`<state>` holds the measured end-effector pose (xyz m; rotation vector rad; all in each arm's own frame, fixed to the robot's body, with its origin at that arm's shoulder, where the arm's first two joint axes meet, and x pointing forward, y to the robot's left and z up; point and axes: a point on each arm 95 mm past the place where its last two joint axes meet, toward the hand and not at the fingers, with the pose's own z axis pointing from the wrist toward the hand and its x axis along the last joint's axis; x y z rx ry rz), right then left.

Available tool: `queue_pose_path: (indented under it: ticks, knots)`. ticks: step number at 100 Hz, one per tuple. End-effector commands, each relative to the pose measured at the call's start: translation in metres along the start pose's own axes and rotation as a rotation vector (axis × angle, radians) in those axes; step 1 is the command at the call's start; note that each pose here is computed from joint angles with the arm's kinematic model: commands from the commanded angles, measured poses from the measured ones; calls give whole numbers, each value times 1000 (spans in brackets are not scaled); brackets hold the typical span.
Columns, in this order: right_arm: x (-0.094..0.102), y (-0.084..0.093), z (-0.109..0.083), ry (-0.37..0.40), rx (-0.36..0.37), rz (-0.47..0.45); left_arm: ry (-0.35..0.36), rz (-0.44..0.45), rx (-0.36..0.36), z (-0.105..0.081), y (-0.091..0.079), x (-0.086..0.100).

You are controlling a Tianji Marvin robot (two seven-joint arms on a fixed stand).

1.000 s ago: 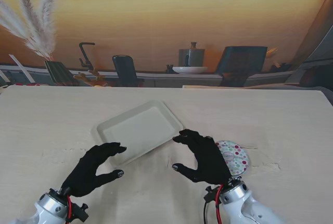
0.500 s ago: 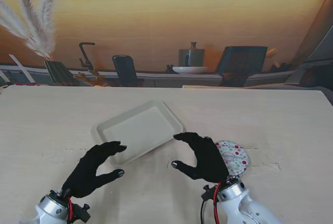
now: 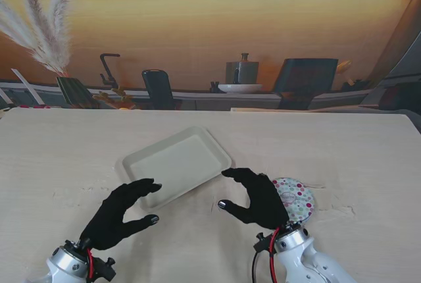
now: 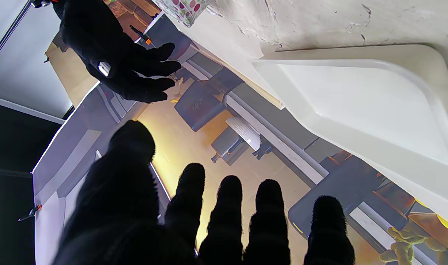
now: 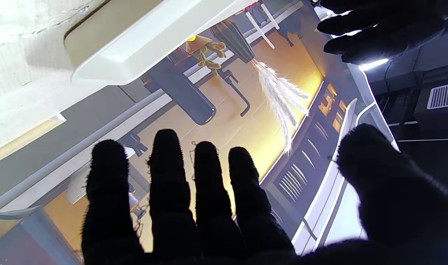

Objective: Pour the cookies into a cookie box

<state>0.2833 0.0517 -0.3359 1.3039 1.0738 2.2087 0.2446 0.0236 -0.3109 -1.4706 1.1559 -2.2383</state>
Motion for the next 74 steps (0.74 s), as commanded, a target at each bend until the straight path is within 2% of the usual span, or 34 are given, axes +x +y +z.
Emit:
queue_pose_path:
  ticks: [1, 16, 74]
  knots:
    - [4, -3, -2, -7, 6, 22, 5, -11, -15, 0, 4, 3]
    - [6, -3, -3, -16, 1, 66, 7, -12, -16, 0, 4, 3]
    - [3, -4, -5, -23, 16, 55, 7, -16, -16, 0, 4, 2]
